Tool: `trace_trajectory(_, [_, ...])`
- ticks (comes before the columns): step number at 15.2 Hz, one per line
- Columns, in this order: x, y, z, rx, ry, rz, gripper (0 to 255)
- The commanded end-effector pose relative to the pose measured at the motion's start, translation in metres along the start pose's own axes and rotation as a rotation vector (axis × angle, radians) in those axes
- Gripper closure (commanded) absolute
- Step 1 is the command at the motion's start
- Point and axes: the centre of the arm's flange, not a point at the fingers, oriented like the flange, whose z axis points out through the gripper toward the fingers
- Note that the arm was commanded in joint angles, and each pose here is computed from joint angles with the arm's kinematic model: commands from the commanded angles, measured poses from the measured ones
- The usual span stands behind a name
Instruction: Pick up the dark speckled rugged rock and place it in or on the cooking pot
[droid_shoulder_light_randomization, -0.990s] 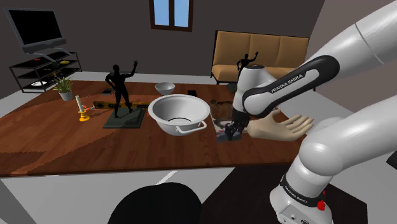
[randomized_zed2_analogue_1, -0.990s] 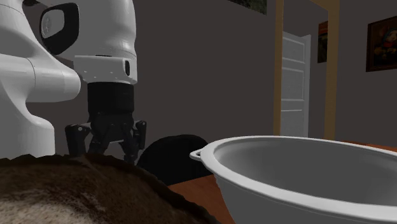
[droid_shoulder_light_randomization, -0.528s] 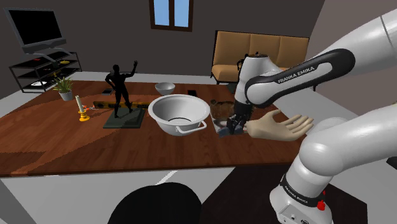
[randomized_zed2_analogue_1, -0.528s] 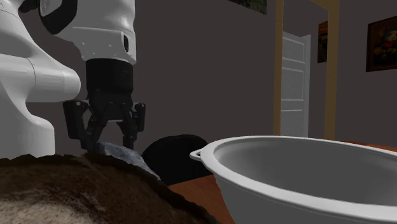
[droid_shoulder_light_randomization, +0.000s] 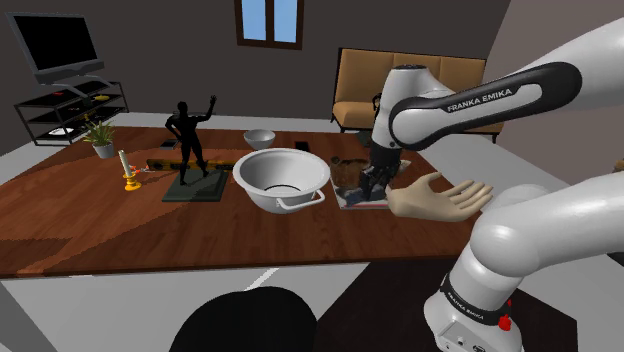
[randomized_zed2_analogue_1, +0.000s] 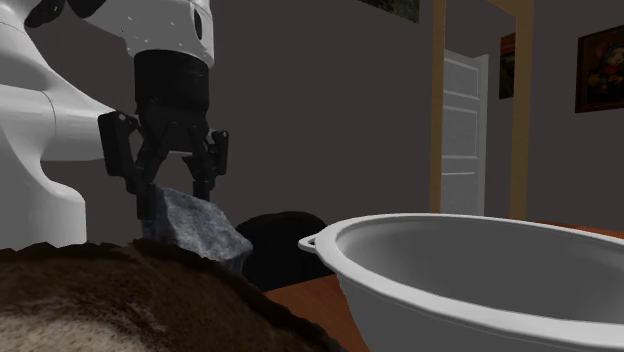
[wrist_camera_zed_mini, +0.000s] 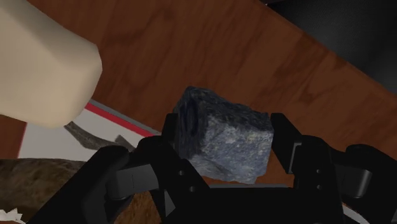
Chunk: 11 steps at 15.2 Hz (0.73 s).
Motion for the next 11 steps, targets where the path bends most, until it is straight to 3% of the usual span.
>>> trace_trajectory(1, [0.0,0.0,-0.012,0.0,0.0,0.0,255])
trace_trajectory(11, [0.002,0.002,-0.064,0.0,0.0,0.0,255])
